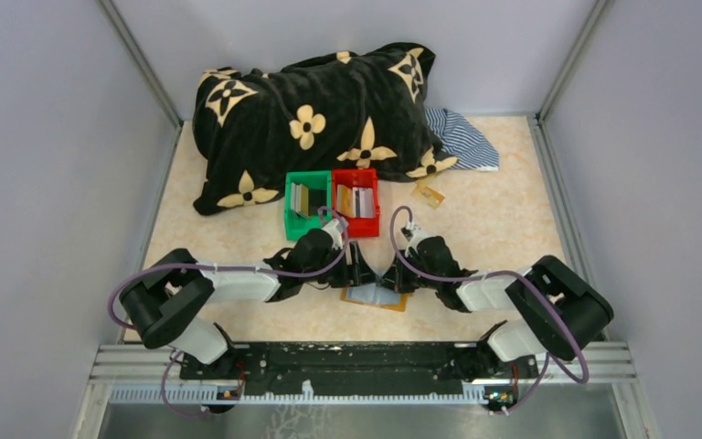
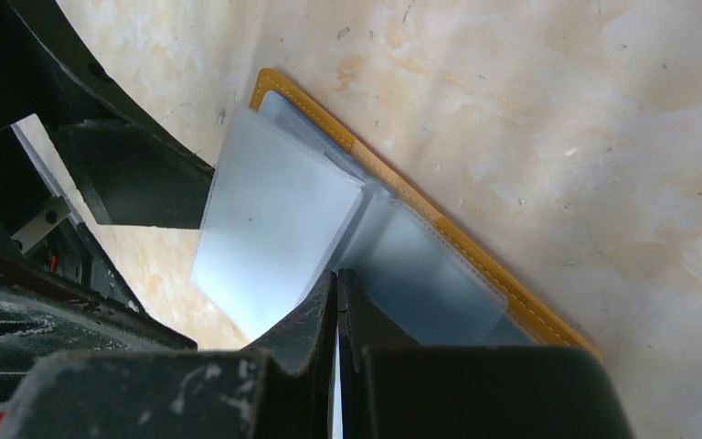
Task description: Take the credit cards out of the card holder
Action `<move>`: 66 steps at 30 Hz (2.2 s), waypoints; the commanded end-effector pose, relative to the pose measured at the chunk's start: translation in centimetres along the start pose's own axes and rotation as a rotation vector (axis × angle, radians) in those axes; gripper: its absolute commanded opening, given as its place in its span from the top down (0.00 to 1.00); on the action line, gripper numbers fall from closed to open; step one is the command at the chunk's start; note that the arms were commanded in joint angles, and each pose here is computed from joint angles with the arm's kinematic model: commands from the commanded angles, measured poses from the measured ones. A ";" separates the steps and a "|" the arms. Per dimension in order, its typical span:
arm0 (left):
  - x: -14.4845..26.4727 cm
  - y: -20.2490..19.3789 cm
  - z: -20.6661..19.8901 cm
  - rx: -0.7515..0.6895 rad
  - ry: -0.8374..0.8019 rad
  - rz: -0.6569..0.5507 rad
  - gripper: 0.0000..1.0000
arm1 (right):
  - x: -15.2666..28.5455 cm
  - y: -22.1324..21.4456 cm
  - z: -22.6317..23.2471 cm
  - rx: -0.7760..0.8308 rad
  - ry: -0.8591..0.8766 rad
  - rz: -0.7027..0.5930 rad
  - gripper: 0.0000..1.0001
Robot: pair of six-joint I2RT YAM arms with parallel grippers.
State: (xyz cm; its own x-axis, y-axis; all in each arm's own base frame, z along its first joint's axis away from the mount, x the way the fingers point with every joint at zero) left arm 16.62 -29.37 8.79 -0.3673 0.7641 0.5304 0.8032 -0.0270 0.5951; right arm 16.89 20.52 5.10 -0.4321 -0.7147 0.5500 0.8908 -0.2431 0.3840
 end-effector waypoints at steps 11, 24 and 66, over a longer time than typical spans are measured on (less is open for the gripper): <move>-0.7 1.4 -2.3 -0.026 -0.092 0.006 0.27 | 2.0 0.1 -0.3 -0.004 -0.063 -0.040 1.00; -1.7 0.7 -4.5 -0.009 -0.216 0.046 0.26 | 7.0 3.5 1.4 -0.023 -0.072 -0.261 1.00; 5.5 0.1 3.1 -0.116 0.125 -0.154 0.26 | 1.0 1.1 4.5 0.016 0.071 -0.037 0.62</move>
State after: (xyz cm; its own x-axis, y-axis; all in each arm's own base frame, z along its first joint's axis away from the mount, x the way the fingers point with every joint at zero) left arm 16.00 -24.03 10.31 -0.5367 0.6963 0.4765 0.6909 0.0386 0.7219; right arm 15.41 20.91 7.75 -0.4223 -0.7104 0.5630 0.8982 -0.2443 0.3655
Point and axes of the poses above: each gripper's point midway between its finger pads, its own x axis back along the fingers, its own z axis along the line the jaws close on, y = z × x, the point moved 6 cm from there along x, back along the fingers, and after that the axes turned 13 degrees about -x, right-handed, at the moved point
